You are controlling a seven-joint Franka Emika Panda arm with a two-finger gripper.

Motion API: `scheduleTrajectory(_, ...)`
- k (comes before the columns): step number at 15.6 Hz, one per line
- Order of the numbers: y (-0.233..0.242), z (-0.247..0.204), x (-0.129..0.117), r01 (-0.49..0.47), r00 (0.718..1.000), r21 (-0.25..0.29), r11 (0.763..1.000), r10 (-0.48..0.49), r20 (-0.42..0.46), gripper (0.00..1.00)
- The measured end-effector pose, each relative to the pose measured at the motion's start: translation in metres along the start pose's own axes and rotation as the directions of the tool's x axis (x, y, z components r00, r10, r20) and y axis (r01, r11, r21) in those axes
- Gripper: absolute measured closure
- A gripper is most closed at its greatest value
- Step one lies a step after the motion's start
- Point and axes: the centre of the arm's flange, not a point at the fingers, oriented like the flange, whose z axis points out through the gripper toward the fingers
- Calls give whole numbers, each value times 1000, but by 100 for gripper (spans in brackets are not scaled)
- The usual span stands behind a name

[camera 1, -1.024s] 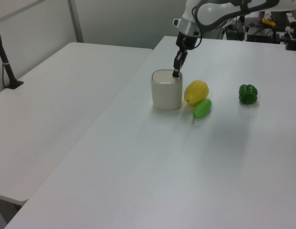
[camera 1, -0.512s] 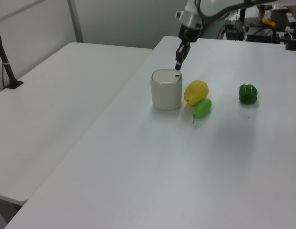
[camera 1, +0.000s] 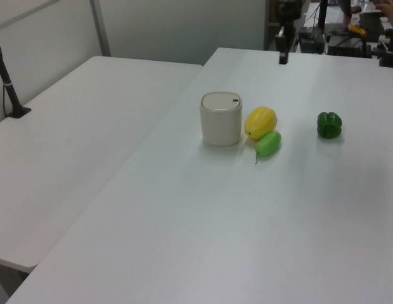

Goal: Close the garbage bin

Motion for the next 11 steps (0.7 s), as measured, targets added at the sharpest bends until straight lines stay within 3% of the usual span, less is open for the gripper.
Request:
scheduleTrajectory(3, 6, -21, -26, -15, 998, 8, 1000, 15, 53, 55)
scheduleTrajectory(8, 1, -23, -48, -15, 997, -1, 1000, 15, 78, 5)
scheduleTrajectory(9, 1, -23, -52, -15, 997, 0, 1000, 15, 81, 0)
scheduleTrajectory(11, 2, -26, -59, -17, 997, 0, 1000, 17, 81, 0)
